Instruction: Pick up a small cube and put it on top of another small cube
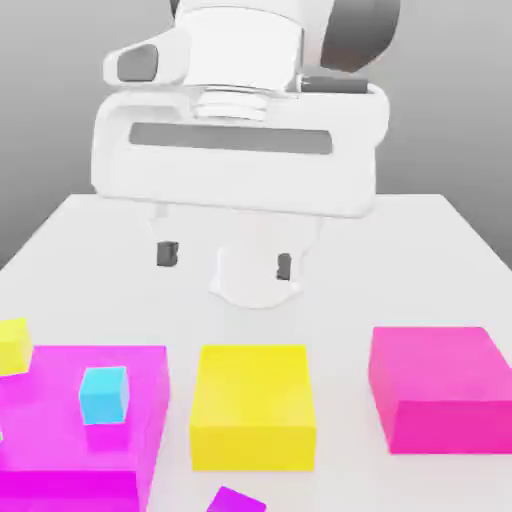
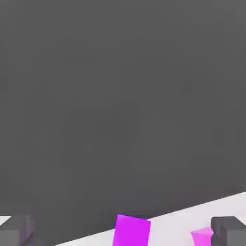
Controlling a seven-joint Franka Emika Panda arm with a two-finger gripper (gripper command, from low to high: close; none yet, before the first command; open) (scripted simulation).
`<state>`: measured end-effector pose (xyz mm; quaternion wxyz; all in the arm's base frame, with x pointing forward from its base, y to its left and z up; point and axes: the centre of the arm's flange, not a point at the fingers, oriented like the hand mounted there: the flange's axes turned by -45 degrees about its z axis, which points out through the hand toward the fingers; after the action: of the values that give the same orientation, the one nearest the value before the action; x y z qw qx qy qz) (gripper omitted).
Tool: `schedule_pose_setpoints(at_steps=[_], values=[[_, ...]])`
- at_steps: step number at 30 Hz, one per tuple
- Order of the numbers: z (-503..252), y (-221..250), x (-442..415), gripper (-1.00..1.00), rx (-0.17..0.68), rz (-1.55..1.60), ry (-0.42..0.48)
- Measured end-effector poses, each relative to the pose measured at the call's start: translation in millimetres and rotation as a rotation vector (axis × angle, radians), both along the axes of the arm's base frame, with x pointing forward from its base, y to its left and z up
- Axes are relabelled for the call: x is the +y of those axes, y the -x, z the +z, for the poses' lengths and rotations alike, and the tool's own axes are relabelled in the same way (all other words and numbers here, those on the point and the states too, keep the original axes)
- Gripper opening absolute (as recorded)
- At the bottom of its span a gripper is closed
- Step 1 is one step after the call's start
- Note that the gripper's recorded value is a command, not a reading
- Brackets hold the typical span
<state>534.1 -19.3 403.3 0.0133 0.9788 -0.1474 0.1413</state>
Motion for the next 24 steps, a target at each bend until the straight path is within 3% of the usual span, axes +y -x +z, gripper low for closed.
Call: schedule_pose_setpoints(at_steps=[10,15,16,24], values=[[-179.2,-5.2,-5.6,0.0,0.238,-0.128,-0.077],[-256.2,-2.4,-5.5,0.0,0.27,-0.146,-0.089],[-265.1,-1.9,-5.4,-1.0,0.27,-0.146,-0.089],[-254.2,-2.5,-5.4,-1.0,0.269,-0.147,-0.09]])
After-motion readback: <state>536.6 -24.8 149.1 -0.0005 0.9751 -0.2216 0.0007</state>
